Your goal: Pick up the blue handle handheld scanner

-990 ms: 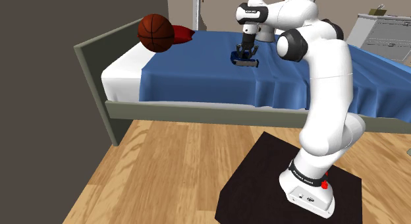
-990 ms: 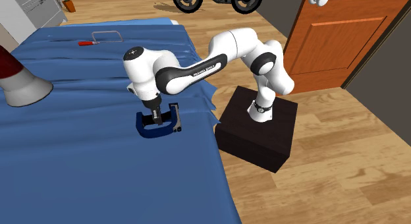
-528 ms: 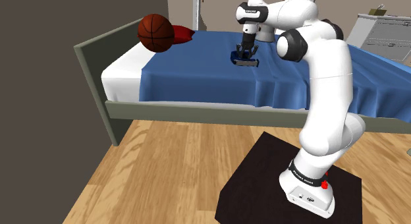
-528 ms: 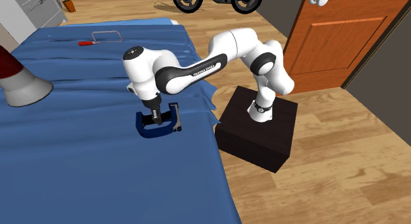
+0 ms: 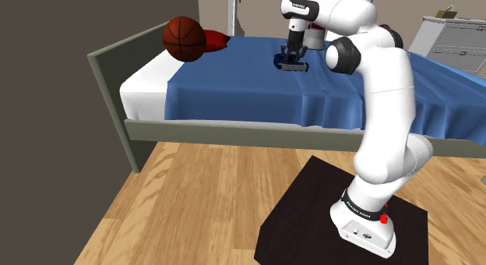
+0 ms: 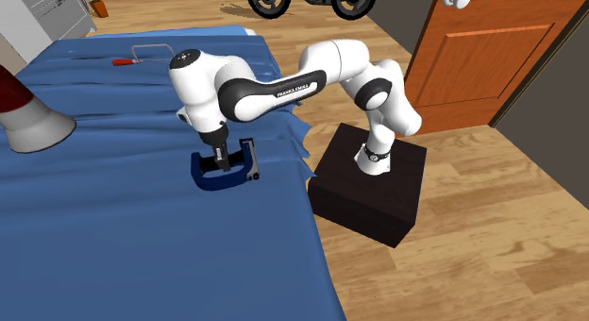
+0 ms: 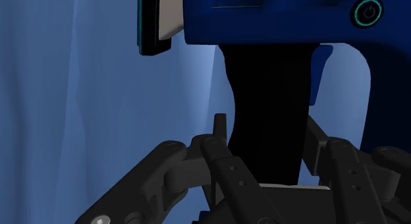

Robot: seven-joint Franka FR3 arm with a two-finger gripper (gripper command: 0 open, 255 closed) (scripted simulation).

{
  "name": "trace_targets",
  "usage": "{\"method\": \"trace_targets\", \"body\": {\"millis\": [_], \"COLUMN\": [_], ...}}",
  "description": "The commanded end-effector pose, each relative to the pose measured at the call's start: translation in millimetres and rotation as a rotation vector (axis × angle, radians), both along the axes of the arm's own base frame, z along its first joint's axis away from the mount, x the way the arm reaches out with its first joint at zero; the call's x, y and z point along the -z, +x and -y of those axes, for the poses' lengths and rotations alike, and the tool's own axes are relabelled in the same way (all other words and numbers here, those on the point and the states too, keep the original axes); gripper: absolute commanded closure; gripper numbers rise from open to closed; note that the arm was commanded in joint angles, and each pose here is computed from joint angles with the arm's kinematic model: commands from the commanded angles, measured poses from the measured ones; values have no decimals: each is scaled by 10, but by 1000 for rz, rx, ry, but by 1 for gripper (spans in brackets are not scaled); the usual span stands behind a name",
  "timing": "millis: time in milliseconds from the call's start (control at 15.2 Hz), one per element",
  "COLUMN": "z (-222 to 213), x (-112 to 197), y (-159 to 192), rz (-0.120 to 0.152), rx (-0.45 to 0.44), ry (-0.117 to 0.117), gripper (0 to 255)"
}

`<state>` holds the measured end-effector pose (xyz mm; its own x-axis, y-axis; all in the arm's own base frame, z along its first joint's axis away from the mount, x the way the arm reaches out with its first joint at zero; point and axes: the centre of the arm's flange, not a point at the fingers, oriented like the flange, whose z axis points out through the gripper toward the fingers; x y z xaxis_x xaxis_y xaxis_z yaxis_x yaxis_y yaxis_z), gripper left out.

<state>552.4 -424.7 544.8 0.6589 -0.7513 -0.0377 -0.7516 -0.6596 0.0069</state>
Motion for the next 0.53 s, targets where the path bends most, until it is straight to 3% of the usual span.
{"method": "trace_targets", "body": {"millis": [0,462], "z": [-7,-8], "x": [-116,-387], "y": [5,5], "rz": [1,0], "rx": [0,0], "ry": [0,0], "gripper": [255,255]}}
